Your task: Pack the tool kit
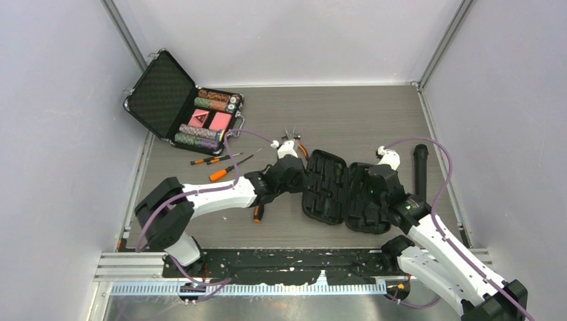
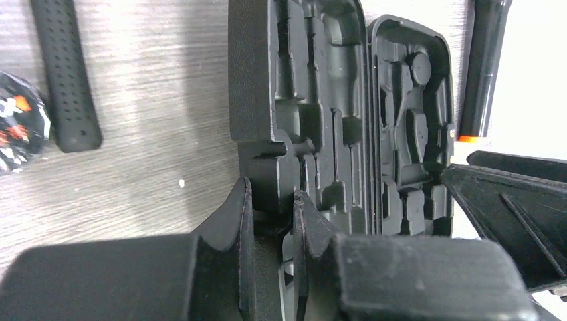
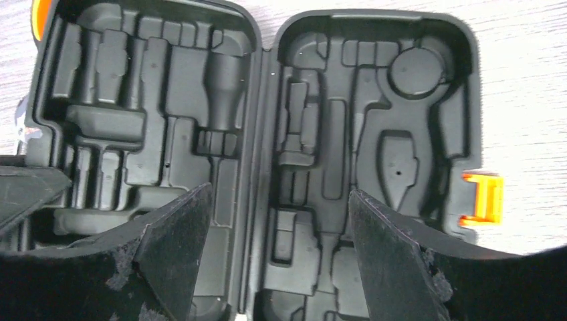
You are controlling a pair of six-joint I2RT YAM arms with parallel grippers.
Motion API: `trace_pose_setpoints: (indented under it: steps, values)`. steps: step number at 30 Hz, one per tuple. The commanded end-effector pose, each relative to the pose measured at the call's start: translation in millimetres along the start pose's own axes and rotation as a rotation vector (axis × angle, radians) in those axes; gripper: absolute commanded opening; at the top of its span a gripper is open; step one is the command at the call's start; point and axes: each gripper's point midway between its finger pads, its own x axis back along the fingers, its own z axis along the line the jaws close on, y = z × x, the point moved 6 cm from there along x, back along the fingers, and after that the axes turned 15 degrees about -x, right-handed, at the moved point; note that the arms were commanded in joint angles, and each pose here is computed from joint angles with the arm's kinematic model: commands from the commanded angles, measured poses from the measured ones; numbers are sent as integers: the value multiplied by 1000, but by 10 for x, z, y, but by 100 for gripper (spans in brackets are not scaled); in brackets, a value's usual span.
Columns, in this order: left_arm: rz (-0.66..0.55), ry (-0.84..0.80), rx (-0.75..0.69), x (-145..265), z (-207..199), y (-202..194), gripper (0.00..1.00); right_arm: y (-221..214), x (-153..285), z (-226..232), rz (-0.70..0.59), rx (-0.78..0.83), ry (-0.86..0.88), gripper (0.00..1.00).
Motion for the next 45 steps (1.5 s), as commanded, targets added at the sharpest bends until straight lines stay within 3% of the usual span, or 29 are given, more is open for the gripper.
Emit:
trace_pose_setpoints:
  steps: [1, 4, 8, 12, 20, 29, 35, 45]
  values:
    - [-143, -137, 194, -41, -287, 205, 8, -4, -63, 46, 1, -19, 27, 79]
    - [-132, -81, 199, -57, -101, 25, 39, -33, -106, 58, 15, -9, 44, 79]
    - [-201, -20, 147, 126, 64, 86, 74, -97, -188, 96, 63, 13, 63, 78]
    - [-286, 32, 50, 410, 163, 312, 90, -177, -293, 171, 133, 41, 89, 72]
    - [-361, 78, -57, 1021, 585, 670, 93, -239, -509, 216, 195, 84, 49, 57]
    - [-377, 199, -147, 1699, 1301, 831, 96, -383, -787, 239, 262, 158, 53, 51]
    - [-385, 286, -176, 1986, 1528, 699, 96, -290, -946, 366, 246, 222, 73, 48]
    - [-323, 325, -176, 2052, 1671, 347, 96, -71, -969, 561, 210, 249, 89, 49]
